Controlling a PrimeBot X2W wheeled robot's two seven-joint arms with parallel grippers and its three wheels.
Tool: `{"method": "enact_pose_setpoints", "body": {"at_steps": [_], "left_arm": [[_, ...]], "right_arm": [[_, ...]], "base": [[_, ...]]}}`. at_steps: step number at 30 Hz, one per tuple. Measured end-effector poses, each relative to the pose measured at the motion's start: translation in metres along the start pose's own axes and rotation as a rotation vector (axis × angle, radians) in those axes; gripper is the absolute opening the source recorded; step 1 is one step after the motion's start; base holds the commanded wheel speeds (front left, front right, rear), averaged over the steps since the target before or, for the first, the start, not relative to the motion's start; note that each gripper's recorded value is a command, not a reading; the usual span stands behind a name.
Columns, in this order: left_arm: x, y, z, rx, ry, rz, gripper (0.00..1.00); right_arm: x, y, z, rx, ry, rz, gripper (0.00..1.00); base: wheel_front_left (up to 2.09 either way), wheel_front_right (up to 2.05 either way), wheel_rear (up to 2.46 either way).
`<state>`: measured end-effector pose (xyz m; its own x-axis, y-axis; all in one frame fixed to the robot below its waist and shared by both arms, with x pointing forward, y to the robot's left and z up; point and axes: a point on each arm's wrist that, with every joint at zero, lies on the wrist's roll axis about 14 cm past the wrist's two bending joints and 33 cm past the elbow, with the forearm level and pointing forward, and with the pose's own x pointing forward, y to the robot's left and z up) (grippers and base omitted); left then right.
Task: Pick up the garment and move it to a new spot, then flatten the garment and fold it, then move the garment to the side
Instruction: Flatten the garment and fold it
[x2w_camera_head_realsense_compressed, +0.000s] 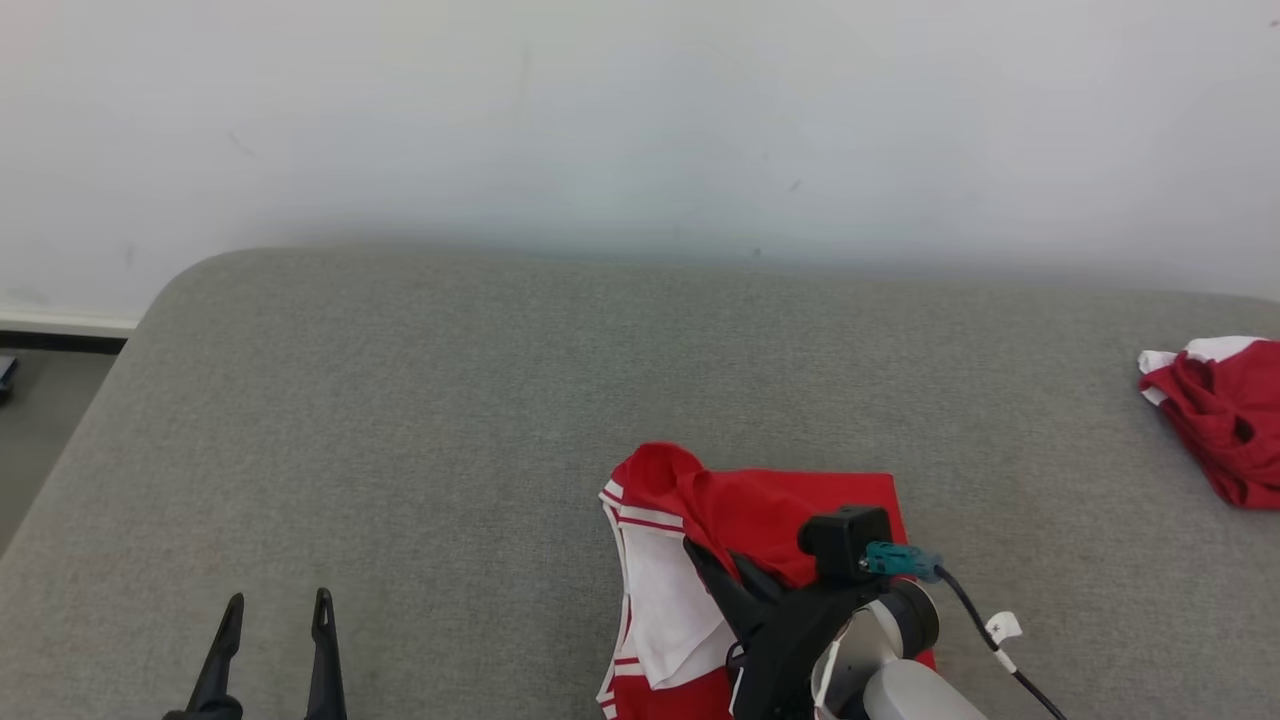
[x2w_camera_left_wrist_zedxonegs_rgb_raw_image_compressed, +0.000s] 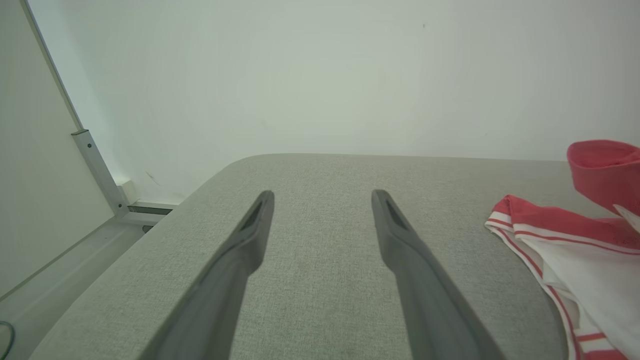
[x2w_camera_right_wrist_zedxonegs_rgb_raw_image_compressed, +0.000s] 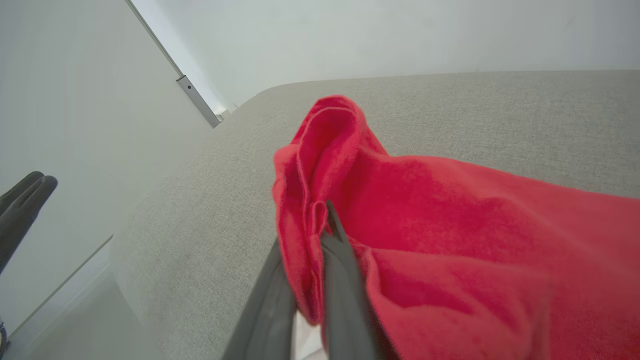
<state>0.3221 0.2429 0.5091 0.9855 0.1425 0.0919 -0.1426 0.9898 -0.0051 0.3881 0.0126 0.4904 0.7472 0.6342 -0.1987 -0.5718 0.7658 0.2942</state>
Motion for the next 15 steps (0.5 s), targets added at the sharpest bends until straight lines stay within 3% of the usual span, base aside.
{"method": "enact_pose_setpoints", "body": {"at_steps": [7, 8, 9, 15], "left_arm": [[0.0, 0.009, -0.003, 0.0, 0.013, 0.023, 1.0], [0.0, 0.009, -0.003, 0.0, 0.013, 0.025, 1.0], [0.0, 0.01, -0.004, 0.0, 0.015, 0.027, 1.0], [0.0, 0.014, -0.003, 0.0, 0.013, 0.038, 1.0]], "right_arm": [[0.017, 0.0, -0.024, -0.008, 0.057, -0.006, 0.01], [0.019, 0.002, -0.026, -0.013, 0.06, 0.0, 0.73], [0.021, 0.004, -0.026, -0.01, 0.054, 0.006, 1.0], [0.026, 0.018, 0.007, 0.002, -0.09, 0.048, 1.0]], "base": [[0.0, 0.0, 0.0], [0.0, 0.0, 0.0], [0.0, 0.0, 0.0], [0.0, 0.0, 0.0]]}}
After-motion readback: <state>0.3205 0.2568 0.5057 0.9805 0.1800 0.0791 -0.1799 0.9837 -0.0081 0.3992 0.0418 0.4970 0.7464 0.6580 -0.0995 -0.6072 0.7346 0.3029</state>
